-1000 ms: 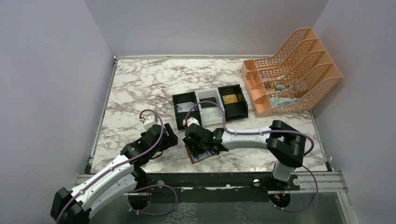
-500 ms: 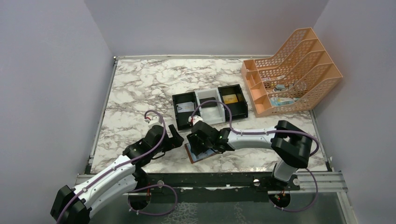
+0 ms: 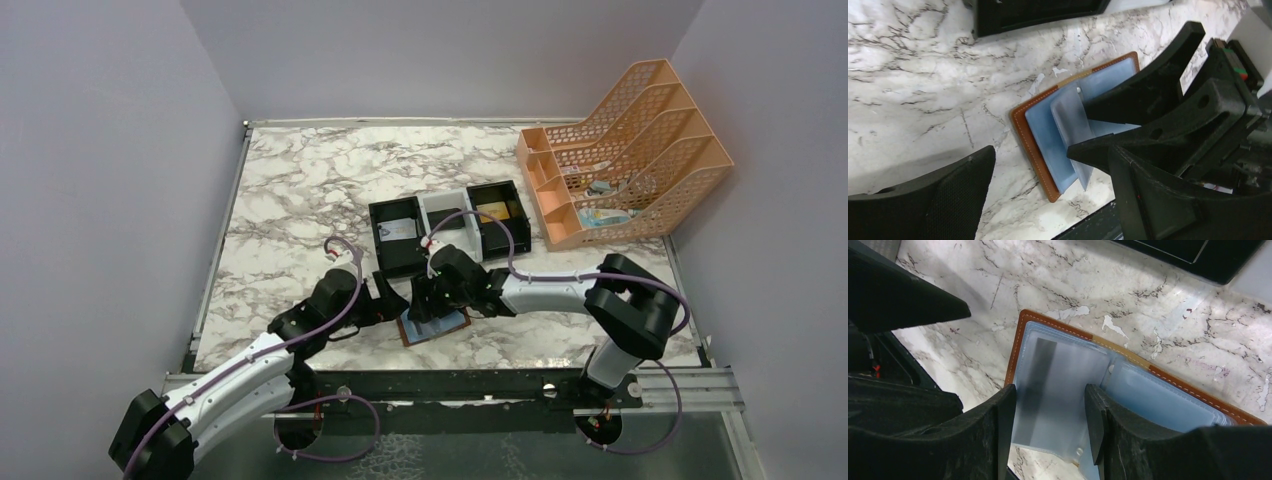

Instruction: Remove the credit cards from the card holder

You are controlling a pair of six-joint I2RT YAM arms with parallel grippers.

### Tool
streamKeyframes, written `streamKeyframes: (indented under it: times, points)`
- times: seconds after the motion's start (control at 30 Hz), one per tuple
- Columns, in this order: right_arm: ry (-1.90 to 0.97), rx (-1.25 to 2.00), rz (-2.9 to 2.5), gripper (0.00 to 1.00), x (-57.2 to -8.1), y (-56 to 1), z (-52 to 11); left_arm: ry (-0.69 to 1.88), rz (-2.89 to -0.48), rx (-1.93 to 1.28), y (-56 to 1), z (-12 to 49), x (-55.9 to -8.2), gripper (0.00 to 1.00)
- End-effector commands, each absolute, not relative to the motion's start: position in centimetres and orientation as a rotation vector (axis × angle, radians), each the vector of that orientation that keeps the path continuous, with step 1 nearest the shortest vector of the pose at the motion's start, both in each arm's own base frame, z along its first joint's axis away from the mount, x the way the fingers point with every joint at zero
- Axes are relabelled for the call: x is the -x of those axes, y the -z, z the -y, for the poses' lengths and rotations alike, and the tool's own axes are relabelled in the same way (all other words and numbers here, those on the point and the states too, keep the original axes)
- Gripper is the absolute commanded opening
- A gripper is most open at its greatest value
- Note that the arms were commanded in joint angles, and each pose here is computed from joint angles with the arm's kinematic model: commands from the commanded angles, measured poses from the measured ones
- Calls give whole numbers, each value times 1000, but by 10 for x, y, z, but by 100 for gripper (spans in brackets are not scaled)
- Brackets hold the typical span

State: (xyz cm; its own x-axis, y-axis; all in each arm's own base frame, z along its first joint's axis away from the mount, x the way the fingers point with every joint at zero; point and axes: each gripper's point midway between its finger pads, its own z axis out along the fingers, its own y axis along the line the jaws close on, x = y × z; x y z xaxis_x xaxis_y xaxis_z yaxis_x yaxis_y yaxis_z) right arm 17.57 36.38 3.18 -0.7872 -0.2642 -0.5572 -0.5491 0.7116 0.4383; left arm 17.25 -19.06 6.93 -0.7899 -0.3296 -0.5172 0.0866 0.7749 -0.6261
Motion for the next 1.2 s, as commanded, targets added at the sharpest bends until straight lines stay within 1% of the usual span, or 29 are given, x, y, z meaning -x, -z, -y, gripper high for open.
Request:
streamKeyframes:
  times: [0.0,0.17,0.3,0.43,0.53,0.67,1.0,1.17]
  points:
    - [-827,602,-2574,52,-161,-5,-345,998,-2318,114,-73,205,-164,83]
    - [-849,571,-2586,52,-163,-4,-343,1079,-2292,105,-76,210,-157,70]
    - [-879,548,-2594,52,-163,-4,-343,1120,-2279,62,-77,211,-149,56]
    - [-899,533,-2598,52,-162,-7,-345,1168,-2271,-1,-78,216,-142,48]
    - [-897,516,-2600,52,-162,-7,-344,1236,-2236,-36,-85,224,-141,44]
    - [-899,505,-2605,52,-162,-6,-344,1268,-2216,-64,-88,231,-143,40]
    - [-896,498,-2613,52,-162,-4,-344,1232,-2330,-144,-66,230,-131,42]
    - [-905,501,-2611,52,-161,-6,-345,1238,-2305,-152,-69,229,-131,42]
